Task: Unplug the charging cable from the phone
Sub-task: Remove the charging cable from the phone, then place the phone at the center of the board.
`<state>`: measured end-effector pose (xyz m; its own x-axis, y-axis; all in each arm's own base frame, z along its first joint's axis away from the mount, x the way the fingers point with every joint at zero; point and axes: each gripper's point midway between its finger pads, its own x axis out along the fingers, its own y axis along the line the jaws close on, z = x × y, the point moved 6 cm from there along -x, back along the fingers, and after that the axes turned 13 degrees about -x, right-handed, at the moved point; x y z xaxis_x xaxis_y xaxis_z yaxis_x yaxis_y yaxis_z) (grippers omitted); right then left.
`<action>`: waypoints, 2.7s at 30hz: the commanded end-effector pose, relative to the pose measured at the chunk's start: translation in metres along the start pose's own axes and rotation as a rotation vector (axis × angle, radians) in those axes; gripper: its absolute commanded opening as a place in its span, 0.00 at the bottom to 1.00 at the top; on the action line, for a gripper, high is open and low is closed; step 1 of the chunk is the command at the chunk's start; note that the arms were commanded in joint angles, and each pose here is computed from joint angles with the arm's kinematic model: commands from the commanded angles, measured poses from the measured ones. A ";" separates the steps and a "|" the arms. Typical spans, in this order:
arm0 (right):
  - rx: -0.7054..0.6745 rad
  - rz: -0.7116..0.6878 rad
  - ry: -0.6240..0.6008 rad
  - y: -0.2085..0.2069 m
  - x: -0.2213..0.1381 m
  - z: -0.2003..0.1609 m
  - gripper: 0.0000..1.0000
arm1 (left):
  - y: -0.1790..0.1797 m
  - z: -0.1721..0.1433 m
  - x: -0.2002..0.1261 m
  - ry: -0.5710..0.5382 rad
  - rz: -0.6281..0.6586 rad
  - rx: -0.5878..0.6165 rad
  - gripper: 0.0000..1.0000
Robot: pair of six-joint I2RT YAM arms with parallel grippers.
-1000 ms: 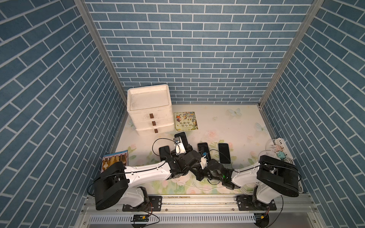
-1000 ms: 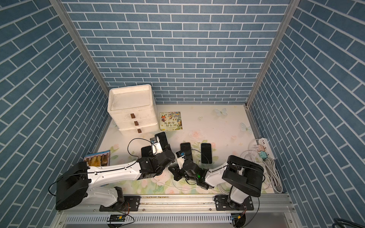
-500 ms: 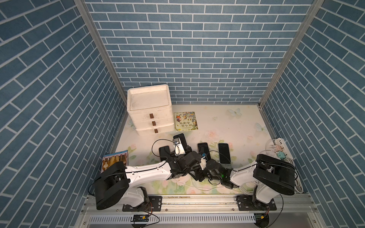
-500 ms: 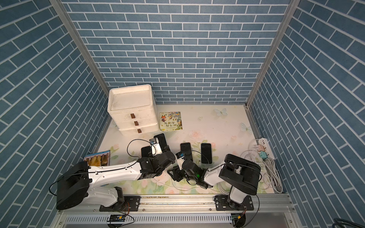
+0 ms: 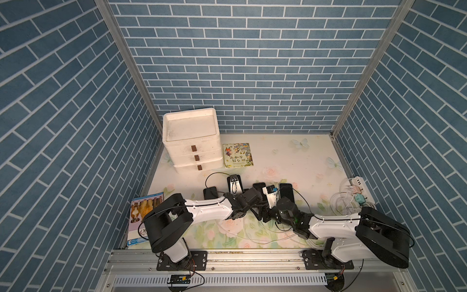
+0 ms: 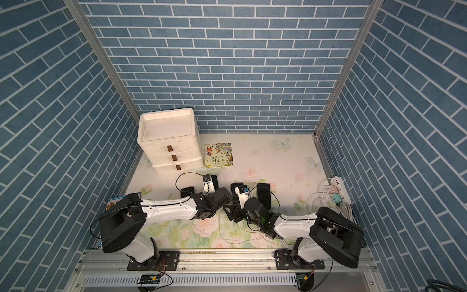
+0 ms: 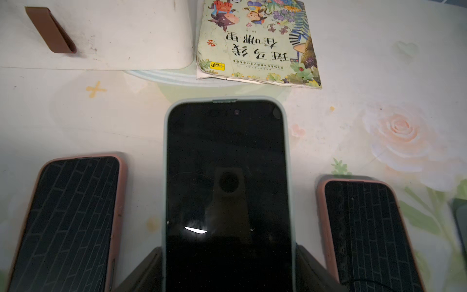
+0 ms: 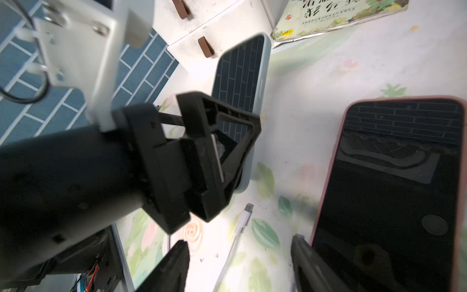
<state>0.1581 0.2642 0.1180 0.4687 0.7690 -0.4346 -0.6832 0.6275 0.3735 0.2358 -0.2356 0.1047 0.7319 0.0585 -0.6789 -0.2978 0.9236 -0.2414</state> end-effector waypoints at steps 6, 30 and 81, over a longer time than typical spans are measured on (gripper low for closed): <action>0.003 -0.154 0.035 -0.025 -0.016 -0.005 0.69 | -0.004 -0.011 0.011 0.075 0.040 0.106 0.00; -0.004 -0.110 0.009 -0.017 -0.016 0.004 0.69 | 0.001 -0.006 0.033 0.076 0.128 0.125 0.00; 0.101 -0.391 -0.093 -0.049 -0.035 0.017 0.87 | 0.123 0.025 0.020 0.234 0.245 -0.040 1.00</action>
<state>0.1810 0.2164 0.1236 0.6951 0.4929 -0.5233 -0.4391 0.8675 0.2339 0.2323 -0.1180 0.0845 0.5174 0.2070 -0.8303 -0.4913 0.8663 -0.0903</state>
